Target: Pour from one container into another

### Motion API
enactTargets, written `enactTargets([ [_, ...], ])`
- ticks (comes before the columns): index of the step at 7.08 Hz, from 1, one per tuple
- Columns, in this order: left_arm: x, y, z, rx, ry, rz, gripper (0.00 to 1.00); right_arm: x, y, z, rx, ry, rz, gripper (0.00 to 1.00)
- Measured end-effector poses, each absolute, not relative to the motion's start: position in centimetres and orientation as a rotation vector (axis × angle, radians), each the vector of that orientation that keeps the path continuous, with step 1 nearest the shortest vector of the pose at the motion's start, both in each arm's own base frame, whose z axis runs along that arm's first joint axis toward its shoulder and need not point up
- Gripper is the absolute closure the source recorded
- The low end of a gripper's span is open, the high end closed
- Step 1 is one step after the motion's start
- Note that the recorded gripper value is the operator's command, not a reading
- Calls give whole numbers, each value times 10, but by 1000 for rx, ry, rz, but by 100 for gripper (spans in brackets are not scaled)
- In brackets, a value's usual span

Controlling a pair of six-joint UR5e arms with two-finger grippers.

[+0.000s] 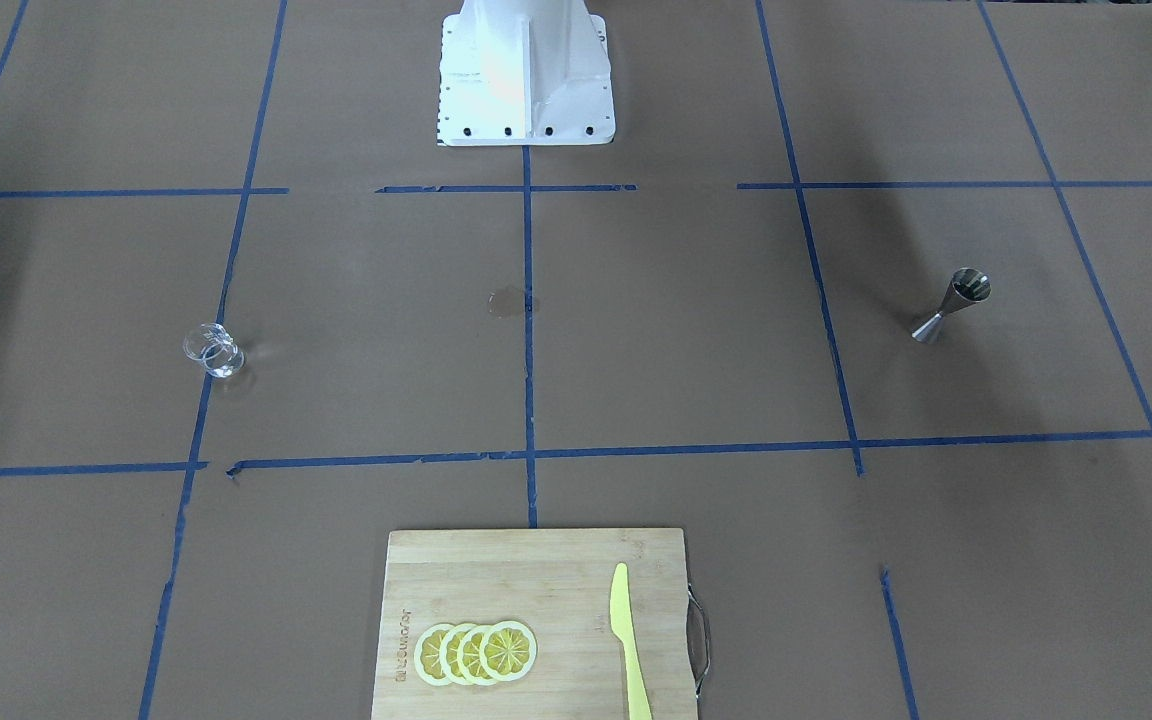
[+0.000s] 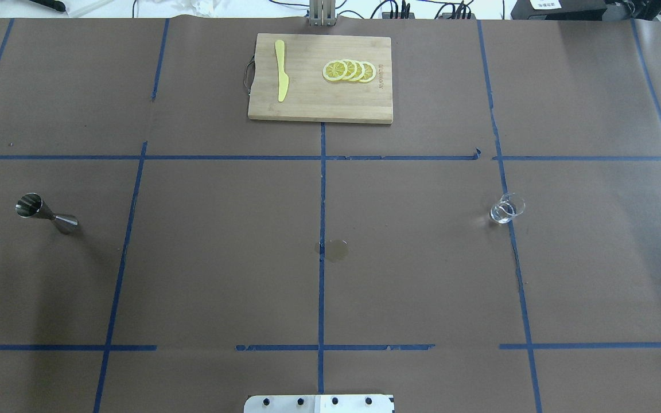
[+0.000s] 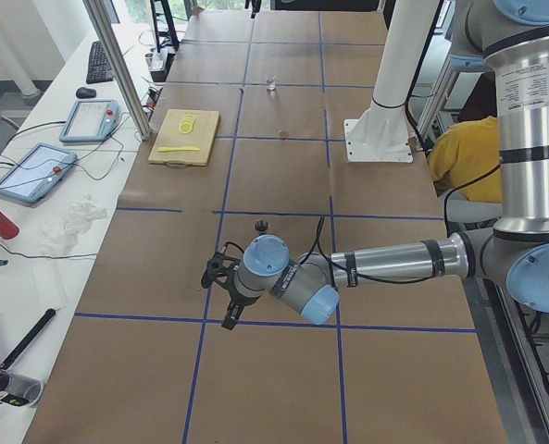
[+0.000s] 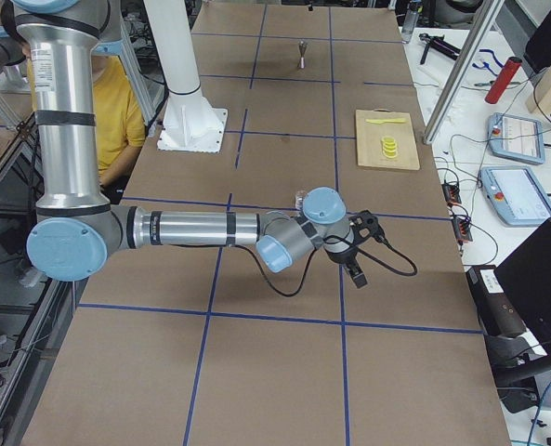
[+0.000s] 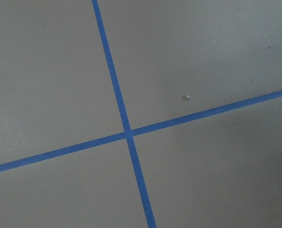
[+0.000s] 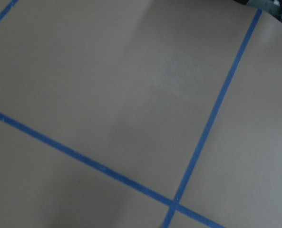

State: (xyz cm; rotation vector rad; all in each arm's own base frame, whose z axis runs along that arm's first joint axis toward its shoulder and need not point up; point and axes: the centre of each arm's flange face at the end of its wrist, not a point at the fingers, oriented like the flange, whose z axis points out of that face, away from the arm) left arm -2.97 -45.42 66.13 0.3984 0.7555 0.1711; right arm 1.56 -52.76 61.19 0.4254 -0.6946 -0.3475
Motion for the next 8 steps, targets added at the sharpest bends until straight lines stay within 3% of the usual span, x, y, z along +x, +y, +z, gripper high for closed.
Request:
enactTargets([
  [3, -70, -446, 614, 215, 738, 107, 0, 43, -535, 610, 223, -722, -363, 0],
  [8, -83, -398, 643, 234, 735, 89, 0, 20, -527, 639, 70, -715, -347, 0],
])
